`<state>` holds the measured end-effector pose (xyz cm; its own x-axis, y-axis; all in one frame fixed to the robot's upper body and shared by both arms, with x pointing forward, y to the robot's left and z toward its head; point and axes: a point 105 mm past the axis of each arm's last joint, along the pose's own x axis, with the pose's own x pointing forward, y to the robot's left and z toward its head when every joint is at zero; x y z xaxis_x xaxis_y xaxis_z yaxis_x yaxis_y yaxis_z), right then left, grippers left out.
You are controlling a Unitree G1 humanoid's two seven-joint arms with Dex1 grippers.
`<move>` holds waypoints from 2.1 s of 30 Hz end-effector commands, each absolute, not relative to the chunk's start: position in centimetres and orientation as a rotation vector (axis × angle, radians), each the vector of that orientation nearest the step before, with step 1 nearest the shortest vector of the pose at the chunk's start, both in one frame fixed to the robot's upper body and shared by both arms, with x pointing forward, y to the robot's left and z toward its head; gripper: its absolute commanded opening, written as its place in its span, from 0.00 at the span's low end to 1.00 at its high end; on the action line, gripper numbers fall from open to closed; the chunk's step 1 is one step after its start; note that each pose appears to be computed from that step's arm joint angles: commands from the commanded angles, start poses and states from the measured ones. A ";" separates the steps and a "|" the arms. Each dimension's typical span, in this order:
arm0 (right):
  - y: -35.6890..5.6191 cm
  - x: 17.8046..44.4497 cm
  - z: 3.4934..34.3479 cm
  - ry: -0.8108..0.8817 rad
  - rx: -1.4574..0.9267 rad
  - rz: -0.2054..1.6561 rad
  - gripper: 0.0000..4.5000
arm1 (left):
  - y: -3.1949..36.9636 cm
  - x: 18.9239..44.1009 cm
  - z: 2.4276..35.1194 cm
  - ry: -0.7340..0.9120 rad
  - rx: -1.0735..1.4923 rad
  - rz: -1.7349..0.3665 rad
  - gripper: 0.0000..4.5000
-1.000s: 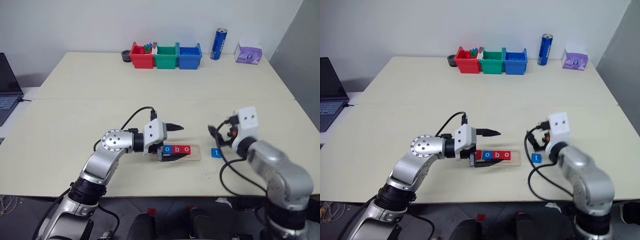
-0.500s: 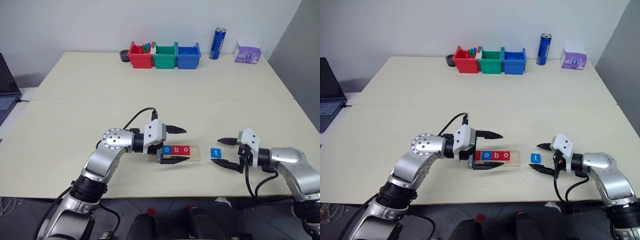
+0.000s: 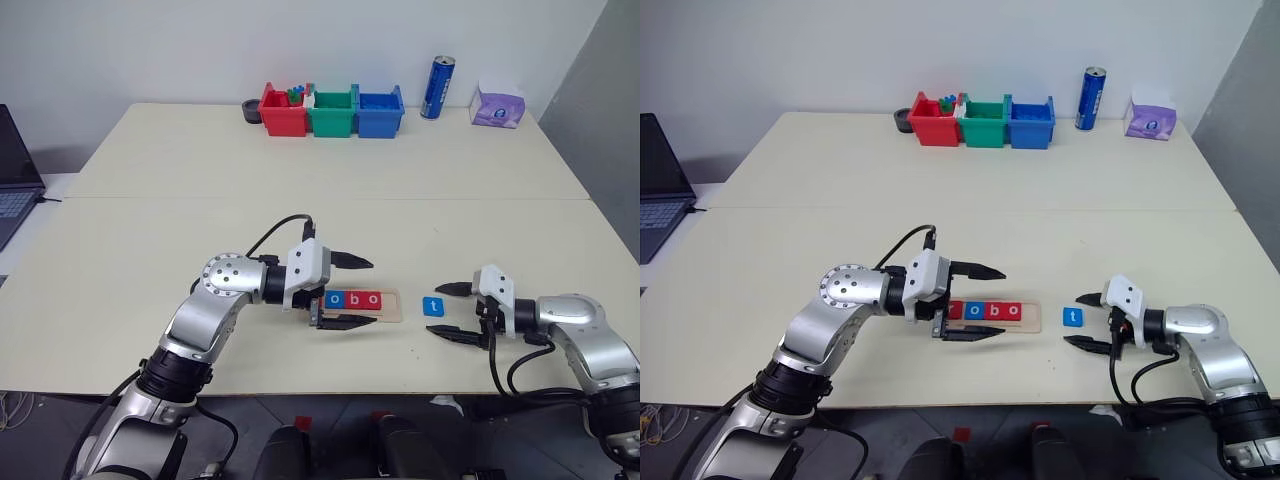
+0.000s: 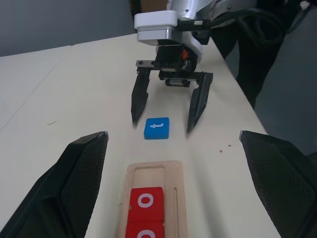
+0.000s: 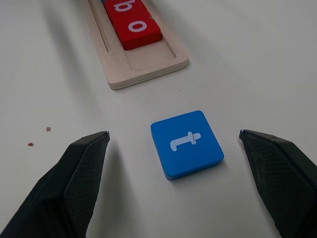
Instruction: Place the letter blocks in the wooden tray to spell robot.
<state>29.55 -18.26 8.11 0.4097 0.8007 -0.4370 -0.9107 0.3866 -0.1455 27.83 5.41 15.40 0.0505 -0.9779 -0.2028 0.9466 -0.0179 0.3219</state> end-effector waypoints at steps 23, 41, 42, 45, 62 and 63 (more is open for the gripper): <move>-13.9 30.2 12.1 0.181 -0.407 1.246 0.32 | 8.9 27.8 15.9 -0.077 0.473 -1.518 1.00; -12.3 31.2 10.3 0.212 -0.474 1.338 0.32 | 9.6 27.6 15.8 -0.073 0.503 -1.476 1.00; -12.3 31.3 10.3 0.210 -0.476 1.339 0.32 | 9.6 27.6 15.8 -0.073 0.503 -1.475 1.00; -12.2 31.4 10.3 0.207 -0.480 1.342 0.32 | 9.6 27.7 15.9 -0.075 0.503 -1.471 1.00; -11.9 31.6 9.8 0.206 -0.506 1.356 0.32 | 9.4 27.6 15.9 -0.076 0.502 -1.475 1.00; -11.9 31.6 9.8 0.207 -0.507 1.358 0.32 | 9.4 27.6 15.9 -0.076 0.503 -1.474 1.00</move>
